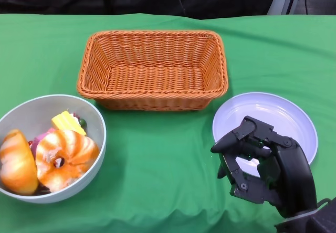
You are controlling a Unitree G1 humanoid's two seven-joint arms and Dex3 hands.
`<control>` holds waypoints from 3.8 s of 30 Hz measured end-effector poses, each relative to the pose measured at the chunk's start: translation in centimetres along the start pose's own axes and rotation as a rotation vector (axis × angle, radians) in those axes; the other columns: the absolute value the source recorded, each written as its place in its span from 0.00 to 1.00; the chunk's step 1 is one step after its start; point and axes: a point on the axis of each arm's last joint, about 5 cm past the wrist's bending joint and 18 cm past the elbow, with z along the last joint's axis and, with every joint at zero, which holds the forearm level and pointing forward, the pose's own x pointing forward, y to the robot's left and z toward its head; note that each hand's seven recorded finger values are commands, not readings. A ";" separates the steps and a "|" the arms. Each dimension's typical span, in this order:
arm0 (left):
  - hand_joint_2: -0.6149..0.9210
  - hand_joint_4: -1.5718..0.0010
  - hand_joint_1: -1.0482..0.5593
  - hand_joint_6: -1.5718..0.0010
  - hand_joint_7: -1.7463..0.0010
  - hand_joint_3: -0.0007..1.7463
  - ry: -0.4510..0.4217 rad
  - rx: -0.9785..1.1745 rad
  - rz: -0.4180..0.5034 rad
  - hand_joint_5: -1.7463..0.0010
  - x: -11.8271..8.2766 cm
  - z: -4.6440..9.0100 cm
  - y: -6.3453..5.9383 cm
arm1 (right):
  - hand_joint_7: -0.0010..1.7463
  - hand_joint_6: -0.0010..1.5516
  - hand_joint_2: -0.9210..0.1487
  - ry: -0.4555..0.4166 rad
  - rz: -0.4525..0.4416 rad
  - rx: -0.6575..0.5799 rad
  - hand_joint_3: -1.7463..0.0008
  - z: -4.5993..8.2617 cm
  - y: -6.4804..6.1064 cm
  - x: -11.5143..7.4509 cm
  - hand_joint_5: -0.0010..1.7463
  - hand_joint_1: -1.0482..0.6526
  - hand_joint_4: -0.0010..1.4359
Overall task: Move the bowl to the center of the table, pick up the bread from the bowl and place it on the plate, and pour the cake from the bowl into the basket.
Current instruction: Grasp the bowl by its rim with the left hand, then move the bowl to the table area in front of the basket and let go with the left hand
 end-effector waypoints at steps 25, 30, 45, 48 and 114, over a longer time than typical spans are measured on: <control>1.00 0.86 0.28 0.93 1.00 0.31 0.040 0.018 -0.234 0.99 0.4 0.8 -1.1 | 0.66 0.50 0.37 -0.010 -0.002 0.006 0.41 -0.3 0.4 0.3 0.87 0.54 0.59; 1.00 0.84 0.28 0.93 1.00 0.33 0.045 0.047 -0.250 0.99 0.5 1.0 -1.7 | 0.67 0.50 0.39 -0.013 -0.007 0.006 0.38 -0.5 0.6 0.3 0.87 0.54 0.59; 1.00 0.78 0.30 0.90 0.99 0.33 -0.017 0.096 -0.279 0.97 0.1 2.5 -2.7 | 0.66 0.51 0.40 -0.015 -0.010 0.009 0.37 -0.6 0.7 0.3 0.87 0.54 0.58; 1.00 0.80 0.30 0.92 1.00 0.35 -0.046 0.115 -0.322 0.99 -0.2 2.9 -3.1 | 0.66 0.51 0.40 -0.016 -0.012 0.010 0.36 -0.6 0.7 0.3 0.86 0.54 0.58; 1.00 0.78 0.29 0.90 0.99 0.33 -0.161 0.080 -0.409 0.99 -1.4 2.9 -7.9 | 0.66 0.52 0.43 -0.033 -0.013 -0.004 0.35 -0.7 1.4 0.4 0.85 0.55 0.60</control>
